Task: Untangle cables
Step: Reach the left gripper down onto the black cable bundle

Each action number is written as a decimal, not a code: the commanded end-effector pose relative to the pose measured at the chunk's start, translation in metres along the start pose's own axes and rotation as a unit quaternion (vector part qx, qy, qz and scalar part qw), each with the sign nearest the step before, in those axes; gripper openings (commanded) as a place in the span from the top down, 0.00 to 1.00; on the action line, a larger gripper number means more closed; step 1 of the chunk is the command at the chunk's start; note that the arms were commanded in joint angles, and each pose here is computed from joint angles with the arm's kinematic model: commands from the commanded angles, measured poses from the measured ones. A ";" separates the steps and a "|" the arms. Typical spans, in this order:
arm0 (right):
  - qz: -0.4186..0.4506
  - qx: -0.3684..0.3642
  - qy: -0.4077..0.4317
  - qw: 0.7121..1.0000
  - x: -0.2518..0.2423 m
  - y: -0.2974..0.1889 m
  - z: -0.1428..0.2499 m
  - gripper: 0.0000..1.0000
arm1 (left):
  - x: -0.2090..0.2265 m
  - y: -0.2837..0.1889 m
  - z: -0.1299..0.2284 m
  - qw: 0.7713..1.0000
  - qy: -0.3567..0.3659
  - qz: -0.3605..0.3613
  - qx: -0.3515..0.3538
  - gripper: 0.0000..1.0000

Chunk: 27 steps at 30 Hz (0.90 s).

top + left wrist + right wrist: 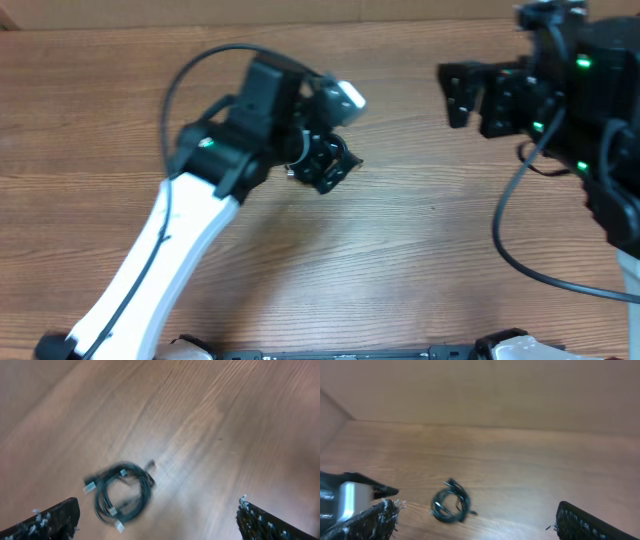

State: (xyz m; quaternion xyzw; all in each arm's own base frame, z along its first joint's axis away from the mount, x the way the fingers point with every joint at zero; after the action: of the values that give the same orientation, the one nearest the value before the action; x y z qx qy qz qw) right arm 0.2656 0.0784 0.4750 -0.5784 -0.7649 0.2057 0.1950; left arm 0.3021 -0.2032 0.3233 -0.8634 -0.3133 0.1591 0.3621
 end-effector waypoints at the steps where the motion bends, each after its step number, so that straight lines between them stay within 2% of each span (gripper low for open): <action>1: 0.038 0.034 0.020 0.998 -0.018 0.007 0.009 0.00 | 0.017 0.039 0.002 0.996 0.061 -0.041 0.041 0.00; 5: 0.045 0.067 0.025 0.996 -0.022 0.005 0.021 0.00 | 0.031 0.084 0.020 0.994 0.052 -0.031 0.094 0.00; 14: 0.046 0.092 0.025 0.994 -0.022 0.003 0.031 0.00 | 0.063 0.193 0.081 0.972 0.075 -0.051 0.218 0.00; 21: 0.047 0.097 0.025 0.994 -0.022 0.003 0.032 0.00 | 0.065 0.212 0.088 0.971 0.076 -0.048 0.220 0.08; 22: 0.047 0.097 0.025 0.994 -0.022 0.003 0.032 0.00 | 0.064 0.211 0.086 0.972 0.078 -0.049 0.218 0.13; 24: 0.047 0.097 0.025 0.994 -0.022 0.003 0.032 0.00 | 0.063 0.212 0.083 0.972 0.080 -0.049 0.214 0.33; 27: 0.047 0.097 0.025 0.994 -0.022 0.003 0.032 0.00 | 0.062 0.212 0.082 0.973 0.081 -0.048 0.210 0.50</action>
State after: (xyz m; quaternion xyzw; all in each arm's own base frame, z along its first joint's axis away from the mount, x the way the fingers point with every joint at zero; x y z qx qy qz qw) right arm 0.2582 0.0572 0.4411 -0.5907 -0.7097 0.2798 0.2630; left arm 0.3943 -0.2291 0.1024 -0.7537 -0.2844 0.1488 0.5736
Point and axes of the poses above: each gripper's point midway between its finger pads, its own y axis out along the fingers, its own x axis along the line the jaws close on, z = x × y, the point moved 6 cm from there along -y, back along the fingers, and after that the axes turned 7 degrees about -y, right-handed, at the moved point
